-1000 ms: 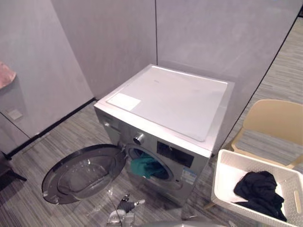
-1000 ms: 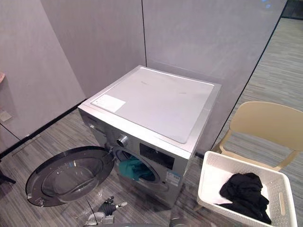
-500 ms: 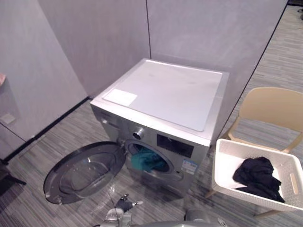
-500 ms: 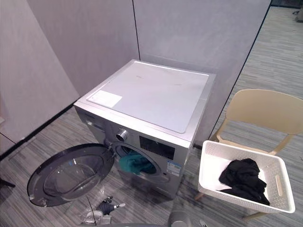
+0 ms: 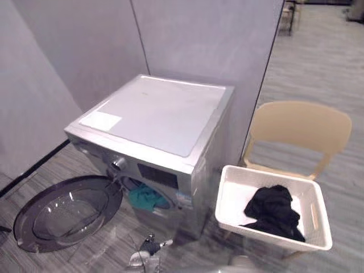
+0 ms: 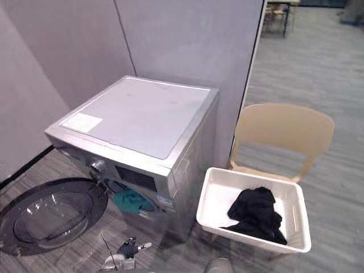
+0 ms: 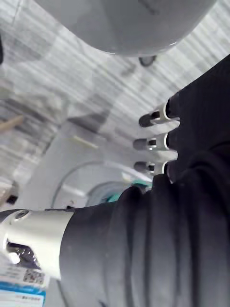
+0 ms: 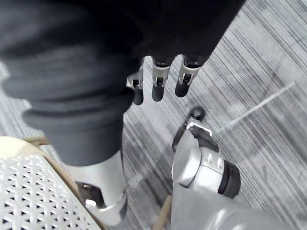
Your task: Pick up the laundry basket with both hands and put the clothes into the washing machine.
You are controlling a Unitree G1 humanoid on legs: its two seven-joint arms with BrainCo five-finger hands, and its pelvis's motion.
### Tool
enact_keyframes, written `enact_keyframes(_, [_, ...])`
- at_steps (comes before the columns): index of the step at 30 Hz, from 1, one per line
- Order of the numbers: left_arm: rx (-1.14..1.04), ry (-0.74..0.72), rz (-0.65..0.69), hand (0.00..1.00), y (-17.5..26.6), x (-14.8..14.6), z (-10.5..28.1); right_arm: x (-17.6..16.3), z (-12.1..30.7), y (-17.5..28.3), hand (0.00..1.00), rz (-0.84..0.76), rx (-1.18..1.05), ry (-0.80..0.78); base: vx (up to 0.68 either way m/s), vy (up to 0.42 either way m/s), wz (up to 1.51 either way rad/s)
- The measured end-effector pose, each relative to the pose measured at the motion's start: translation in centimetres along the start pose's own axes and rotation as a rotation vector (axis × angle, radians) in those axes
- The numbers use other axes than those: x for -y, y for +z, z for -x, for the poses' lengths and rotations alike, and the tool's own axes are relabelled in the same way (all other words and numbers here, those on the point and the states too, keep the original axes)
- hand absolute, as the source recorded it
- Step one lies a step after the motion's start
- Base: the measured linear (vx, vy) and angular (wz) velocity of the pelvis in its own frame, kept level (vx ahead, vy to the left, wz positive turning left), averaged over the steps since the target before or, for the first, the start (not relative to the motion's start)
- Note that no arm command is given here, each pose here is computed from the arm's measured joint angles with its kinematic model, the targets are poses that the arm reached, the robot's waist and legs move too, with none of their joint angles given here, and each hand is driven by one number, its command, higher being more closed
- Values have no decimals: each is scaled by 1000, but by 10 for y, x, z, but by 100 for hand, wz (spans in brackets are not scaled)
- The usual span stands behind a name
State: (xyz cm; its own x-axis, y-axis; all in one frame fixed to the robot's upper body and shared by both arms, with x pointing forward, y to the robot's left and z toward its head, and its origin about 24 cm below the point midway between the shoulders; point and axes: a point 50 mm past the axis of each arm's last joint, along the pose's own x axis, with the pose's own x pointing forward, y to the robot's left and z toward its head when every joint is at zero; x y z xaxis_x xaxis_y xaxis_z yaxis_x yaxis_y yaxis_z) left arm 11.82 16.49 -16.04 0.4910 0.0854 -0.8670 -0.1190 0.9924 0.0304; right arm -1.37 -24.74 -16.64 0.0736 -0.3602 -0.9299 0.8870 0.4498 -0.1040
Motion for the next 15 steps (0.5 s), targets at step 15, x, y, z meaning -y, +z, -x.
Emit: enact_keyframes(15, [-43,29,20,0,-20,-16,6,-24,1,-7,0,117,1,80,-58,22,-16])
